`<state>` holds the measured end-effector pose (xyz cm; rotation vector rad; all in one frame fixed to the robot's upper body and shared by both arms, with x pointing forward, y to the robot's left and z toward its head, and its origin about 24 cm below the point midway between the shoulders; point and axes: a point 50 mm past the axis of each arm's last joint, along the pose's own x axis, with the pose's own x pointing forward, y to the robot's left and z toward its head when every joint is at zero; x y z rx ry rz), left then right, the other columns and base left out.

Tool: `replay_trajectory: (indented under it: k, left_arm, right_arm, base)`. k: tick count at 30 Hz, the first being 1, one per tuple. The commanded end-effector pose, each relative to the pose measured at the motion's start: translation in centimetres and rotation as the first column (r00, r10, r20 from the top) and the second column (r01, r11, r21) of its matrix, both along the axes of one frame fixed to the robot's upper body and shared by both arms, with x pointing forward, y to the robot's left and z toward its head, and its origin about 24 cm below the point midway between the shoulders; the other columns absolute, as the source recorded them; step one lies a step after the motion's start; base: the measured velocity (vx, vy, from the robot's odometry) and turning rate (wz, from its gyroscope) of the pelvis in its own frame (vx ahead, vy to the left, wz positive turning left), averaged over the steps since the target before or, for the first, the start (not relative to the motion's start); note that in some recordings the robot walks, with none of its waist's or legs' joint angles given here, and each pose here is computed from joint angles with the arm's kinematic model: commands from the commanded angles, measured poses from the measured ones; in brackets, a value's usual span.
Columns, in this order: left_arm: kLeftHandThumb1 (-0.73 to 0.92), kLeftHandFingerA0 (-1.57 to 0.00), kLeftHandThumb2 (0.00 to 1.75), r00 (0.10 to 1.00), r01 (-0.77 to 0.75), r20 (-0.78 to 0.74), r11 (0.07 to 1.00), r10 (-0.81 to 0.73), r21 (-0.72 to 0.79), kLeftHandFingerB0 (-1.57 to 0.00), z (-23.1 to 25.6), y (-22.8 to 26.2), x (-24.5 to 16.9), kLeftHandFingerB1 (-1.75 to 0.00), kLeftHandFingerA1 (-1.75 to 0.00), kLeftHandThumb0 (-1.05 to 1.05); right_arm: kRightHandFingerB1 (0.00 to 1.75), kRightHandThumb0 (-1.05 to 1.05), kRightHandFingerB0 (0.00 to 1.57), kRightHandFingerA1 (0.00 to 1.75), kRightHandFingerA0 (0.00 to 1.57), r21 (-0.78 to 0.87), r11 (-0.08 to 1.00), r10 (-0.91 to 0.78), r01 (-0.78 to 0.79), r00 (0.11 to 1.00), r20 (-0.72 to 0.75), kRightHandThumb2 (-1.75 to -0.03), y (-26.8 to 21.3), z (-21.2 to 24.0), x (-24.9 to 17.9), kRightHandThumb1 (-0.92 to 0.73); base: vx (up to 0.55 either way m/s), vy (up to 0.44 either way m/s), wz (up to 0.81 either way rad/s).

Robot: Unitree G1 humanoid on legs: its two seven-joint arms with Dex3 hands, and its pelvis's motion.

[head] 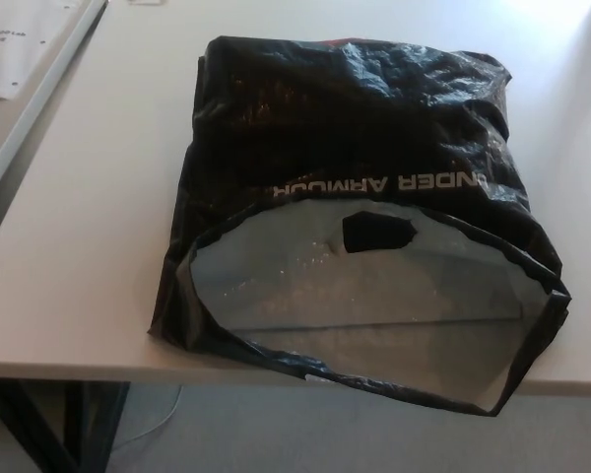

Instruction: A plastic bag is kept infront of the robot in the middle of the desk and the robot uses both its hands to grab it from the top and lifts it up and then releases it.

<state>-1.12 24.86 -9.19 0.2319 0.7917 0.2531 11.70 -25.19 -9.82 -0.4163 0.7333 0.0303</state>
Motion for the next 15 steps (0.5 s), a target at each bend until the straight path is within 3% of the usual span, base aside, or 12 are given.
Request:
replay_trajectory:
  k: [1, 2, 3, 4, 5, 6, 7, 10, 11, 13, 14, 15]
  left_arm:
    - [0.52, -0.46, 0.56, 0.685, 0.025, 0.637, 0.885, -0.354, 0.465, -0.17, 14.0, -1.4, -2.2, -0.27, -0.35, -0.48]
    - [0.52, -0.4, 0.57, 0.673, 0.024, 0.643, 0.88, -0.365, 0.475, -0.12, 14.2, -1.5, -2.1, -0.26, -0.34, -0.52]
    - [0.42, -0.3, 0.7, 0.651, 0.025, 0.654, 0.872, -0.385, 0.489, -0.09, 14.6, -1.5, -1.8, -0.34, -0.41, -0.59]
    - [0.42, -0.3, 0.7, 0.643, 0.024, 0.66, 0.872, -0.387, 0.488, -0.09, 14.7, -1.5, -1.6, -0.34, -0.41, -0.59]
    - [0.39, -0.29, 0.66, 0.627, 0.018, 0.671, 0.869, -0.396, 0.495, -0.08, 14.6, -1.4, -1.6, -0.3, -0.4, -0.54]
    - [0.39, -0.29, 0.66, 0.621, 0.015, 0.675, 0.867, -0.399, 0.499, -0.08, 14.6, -1.3, -1.6, -0.3, -0.4, -0.54]
    - [0.46, -0.29, 0.54, 0.619, 0.013, 0.672, 0.861, -0.406, 0.508, -0.06, 14.8, -1.3, -1.7, -0.25, -0.31, -0.46]
    - [0.45, -0.28, 0.56, 0.605, 0.001, 0.679, 0.853, -0.416, 0.523, -0.09, 15.2, -1.5, -2.1, -0.22, -0.32, -0.46]
    - [0.44, -0.26, 0.56, 0.606, -0.009, 0.675, 0.845, -0.42, 0.534, -0.09, 15.6, -1.6, -2.6, -0.22, -0.32, -0.44]
    - [0.35, -0.23, 0.6, 0.578, -0.016, 0.678, 0.824, -0.454, 0.566, -0.09, 16.3, -1.6, -3.2, -0.26, -0.37, -0.43]
    - [0.35, -0.23, 0.6, 0.555, -0.02, 0.682, 0.812, -0.476, 0.583, -0.09, 16.5, -1.6, -3.4, -0.27, -0.36, -0.41]
    - [0.41, -0.39, 0.53, 0.524, -0.022, 0.688, 0.799, -0.502, 0.601, -0.11, 16.8, -1.5, -3.2, -0.26, -0.5, -0.32]
  right_arm:
    - [0.36, -0.74, 0.45, 0.57, 0.81, -0.204, 0.953, 0.291, -0.223, 0.862, 0.416, -0.55, -0.2, 7.7, 2.5, -0.45]
    - [0.42, -0.81, 0.26, 0.58, 0.59, -0.204, 0.953, 0.29, -0.222, 0.864, 0.413, -0.8, -0.1, 7.7, 2.5, -0.4]
    - [0.39, -0.98, 0.2, 0.51, 0.48, -0.216, 0.95, 0.296, -0.223, 0.864, 0.408, -0.82, 0.1, 7.7, 2.9, -0.51]
    - [0.39, -0.98, 0.2, 0.51, 0.48, -0.223, 0.949, 0.299, -0.224, 0.863, 0.407, -0.82, 0.1, 7.8, 3.1, -0.51]
    - [0.32, -0.85, 0.17, 0.46, 0.42, -0.231, 0.945, 0.308, -0.23, 0.862, 0.401, -0.57, 0.2, 7.7, 2.9, -0.54]
    - [0.32, -0.85, 0.17, 0.46, 0.42, -0.234, 0.944, 0.312, -0.233, 0.862, 0.399, -0.57, 0.3, 7.7, 2.8, -0.54]
    - [0.18, -0.95, 0.07, 0.47, 0.25, -0.259, 0.936, 0.329, -0.239, 0.854, 0.403, -0.88, 0.4, 7.7, 2.7, -0.52]
    - [0.12, -0.91, 0.07, 0.5, 0.3, -0.323, 0.915, 0.367, -0.243, 0.835, 0.411, -0.89, 0.6, 7.7, 2.2, -0.5]
    - [0.22, -0.91, 0.0, 0.41, 0.24, -0.367, 0.898, 0.393, -0.242, 0.816, 0.425, -0.59, 0.8, 7.7, 1.6, -0.59]
    - [0.13, -0.94, 0.0, 0.45, 0.2, -0.402, 0.888, 0.408, -0.223, 0.786, 0.465, -0.72, 1.1, 7.9, 0.5, -0.46]
    - [0.13, -0.95, 0.0, 0.39, 0.19, -0.417, 0.884, 0.413, -0.212, 0.773, 0.482, -0.63, 1.3, 8.0, 0.1, -0.6]
    - [0.12, -0.96, 0.0, 0.47, 0.23, -0.444, 0.874, 0.425, -0.196, 0.75, 0.506, -0.74, 1.5, 8.4, 0.0, -0.5]
  base:
    - [0.0, 0.0, 0.0]
    - [0.0, 0.0, 0.0]
    - [0.0, 0.0, 0.0]
    - [0.0, 0.0, 0.0]
    - [0.0, 0.0, 0.0]
    - [0.0, 0.0, 0.0]
    - [0.0, 0.0, 0.0]
    - [0.0, 0.0, 0.0]
    - [0.0, 0.0, 0.0]
    - [0.0, 0.0, 0.0]
    - [0.0, 0.0, 0.0]
    - [0.0, 0.0, 0.0]
